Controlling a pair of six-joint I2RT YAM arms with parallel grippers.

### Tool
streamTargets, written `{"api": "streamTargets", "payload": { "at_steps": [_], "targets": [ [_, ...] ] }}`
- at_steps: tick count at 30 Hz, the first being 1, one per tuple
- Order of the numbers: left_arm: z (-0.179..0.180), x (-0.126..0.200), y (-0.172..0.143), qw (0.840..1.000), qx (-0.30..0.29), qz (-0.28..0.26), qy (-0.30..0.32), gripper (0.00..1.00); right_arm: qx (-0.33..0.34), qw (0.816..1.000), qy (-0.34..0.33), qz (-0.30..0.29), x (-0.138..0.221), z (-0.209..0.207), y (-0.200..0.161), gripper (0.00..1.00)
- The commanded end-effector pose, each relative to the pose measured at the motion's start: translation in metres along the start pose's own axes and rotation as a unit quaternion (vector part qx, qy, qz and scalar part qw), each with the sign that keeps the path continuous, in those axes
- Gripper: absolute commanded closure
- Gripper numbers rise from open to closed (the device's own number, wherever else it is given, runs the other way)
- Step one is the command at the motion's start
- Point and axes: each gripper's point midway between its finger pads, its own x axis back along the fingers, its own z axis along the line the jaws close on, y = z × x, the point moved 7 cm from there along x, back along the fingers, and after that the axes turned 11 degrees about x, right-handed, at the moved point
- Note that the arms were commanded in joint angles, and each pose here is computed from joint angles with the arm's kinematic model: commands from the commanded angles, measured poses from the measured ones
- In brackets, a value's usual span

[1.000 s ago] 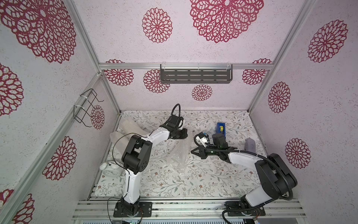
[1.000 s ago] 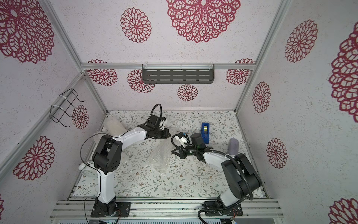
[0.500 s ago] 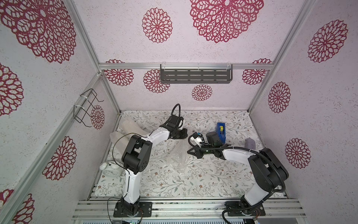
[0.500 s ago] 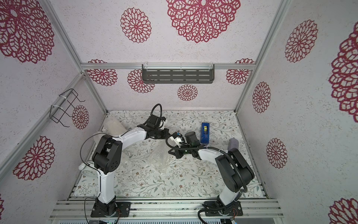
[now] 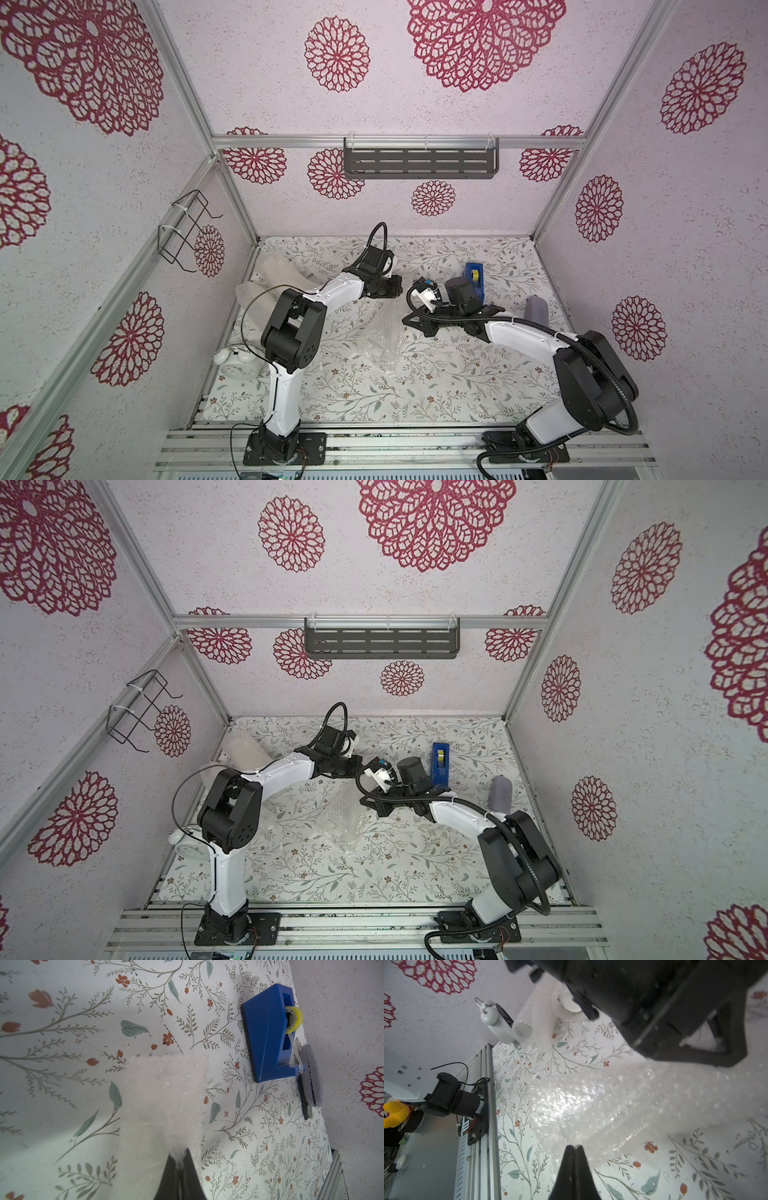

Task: Wrap vases in bubble wrap
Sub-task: Stick the tape on the bubble wrap.

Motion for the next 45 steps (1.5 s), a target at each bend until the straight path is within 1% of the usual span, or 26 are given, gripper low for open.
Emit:
{"api": "streamTargets", "payload": {
  "at_steps": [1, 4, 6, 10, 15, 25, 31, 37, 40, 45],
  "targets": [
    [0.018, -0.019, -0.036, 0.997, 0.012, 0.074, 0.035, 0.96, 0.03, 0.999, 0.021, -0.018, 0.001, 0.013, 0.023, 1.0],
    [0.019, -0.019, -0.036, 0.997, 0.013, 0.073, 0.035, 0.96, 0.033, 0.999, 0.039, -0.013, -0.008, 0.018, 0.025, 1.0],
    [0.02, -0.019, -0.037, 0.996, 0.013, 0.074, 0.037, 0.96, 0.032, 0.999, 0.038, -0.007, -0.012, 0.018, 0.023, 1.0],
    [0.02, -0.02, -0.037, 0.996, 0.013, 0.074, 0.037, 0.96, 0.011, 0.999, 0.013, 0.031, -0.017, 0.002, 0.003, 1.0],
    [0.019, -0.019, -0.036, 0.997, 0.012, 0.073, 0.035, 0.96, -0.031, 0.998, -0.01, 0.058, -0.014, -0.022, -0.023, 1.0],
    [0.019, -0.019, -0.037, 0.997, 0.013, 0.073, 0.037, 0.96, -0.054, 0.995, -0.03, 0.082, -0.012, -0.039, -0.043, 1.0],
    [0.018, -0.019, -0.035, 0.997, 0.012, 0.072, 0.036, 0.96, -0.057, 0.995, -0.027, 0.079, -0.022, -0.048, -0.045, 1.0],
    [0.018, -0.018, -0.036, 0.997, 0.013, 0.073, 0.036, 0.96, -0.064, 0.993, -0.05, 0.09, -0.028, -0.058, -0.05, 1.0],
    [0.019, -0.019, -0.037, 0.996, 0.012, 0.074, 0.038, 0.96, -0.068, 0.993, -0.051, 0.082, -0.03, -0.06, -0.049, 1.0],
    [0.018, -0.019, -0.035, 0.997, 0.012, 0.074, 0.035, 0.97, -0.071, 0.995, -0.047, 0.051, -0.035, -0.061, -0.041, 1.0]
  ]
}}
